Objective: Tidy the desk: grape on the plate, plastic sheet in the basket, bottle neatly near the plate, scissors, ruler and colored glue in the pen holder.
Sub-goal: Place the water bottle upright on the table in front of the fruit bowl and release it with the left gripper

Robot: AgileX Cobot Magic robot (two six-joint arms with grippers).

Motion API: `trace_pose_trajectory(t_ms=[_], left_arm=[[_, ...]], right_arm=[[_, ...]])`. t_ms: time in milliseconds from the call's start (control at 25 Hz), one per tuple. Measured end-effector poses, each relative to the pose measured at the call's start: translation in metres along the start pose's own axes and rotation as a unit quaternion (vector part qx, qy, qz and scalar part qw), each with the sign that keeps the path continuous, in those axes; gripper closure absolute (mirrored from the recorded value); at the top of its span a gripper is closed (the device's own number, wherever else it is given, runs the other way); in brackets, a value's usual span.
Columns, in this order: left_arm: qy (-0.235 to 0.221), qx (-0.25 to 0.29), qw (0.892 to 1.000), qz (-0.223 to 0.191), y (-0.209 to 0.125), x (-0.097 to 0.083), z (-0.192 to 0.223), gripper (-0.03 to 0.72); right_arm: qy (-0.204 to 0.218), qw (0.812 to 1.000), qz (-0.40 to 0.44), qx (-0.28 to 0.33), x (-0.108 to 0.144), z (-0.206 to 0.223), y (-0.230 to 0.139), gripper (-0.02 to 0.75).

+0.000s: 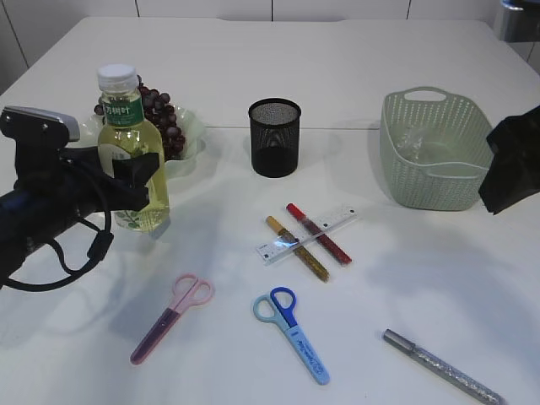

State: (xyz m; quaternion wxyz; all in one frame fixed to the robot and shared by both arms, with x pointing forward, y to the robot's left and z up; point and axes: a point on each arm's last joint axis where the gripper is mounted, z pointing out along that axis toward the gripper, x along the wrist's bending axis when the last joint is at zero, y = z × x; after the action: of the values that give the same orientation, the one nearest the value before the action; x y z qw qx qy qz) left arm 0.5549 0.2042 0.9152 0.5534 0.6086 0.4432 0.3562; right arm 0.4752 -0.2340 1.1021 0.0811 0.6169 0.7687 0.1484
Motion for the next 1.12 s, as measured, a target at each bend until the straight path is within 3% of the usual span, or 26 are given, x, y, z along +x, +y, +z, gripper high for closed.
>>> trace_pose_trajectory(t_ms=[440, 840, 1120], left_arm=[[-0.008, 0.039, 0.999, 0.001, -0.032, 0.006, 0.018, 0.253], [-0.008, 0.022, 1.000, -0.002, -0.037, 0.007, 0.022, 0.249], [-0.007, 0.019, 1.000, -0.001, -0.030, 0.007, 0.021, 0.103]], right_arm=[[0.000, 1.000, 0.000, 0.001, 0.000, 0.000, 0.000, 0.231], [0.001, 1.000, 0.002, 0.003, 0.000, 0.000, -0.001, 0.231], [0.002, 1.000, 0.004, 0.016, 0.000, 0.000, -0.003, 0.231]])
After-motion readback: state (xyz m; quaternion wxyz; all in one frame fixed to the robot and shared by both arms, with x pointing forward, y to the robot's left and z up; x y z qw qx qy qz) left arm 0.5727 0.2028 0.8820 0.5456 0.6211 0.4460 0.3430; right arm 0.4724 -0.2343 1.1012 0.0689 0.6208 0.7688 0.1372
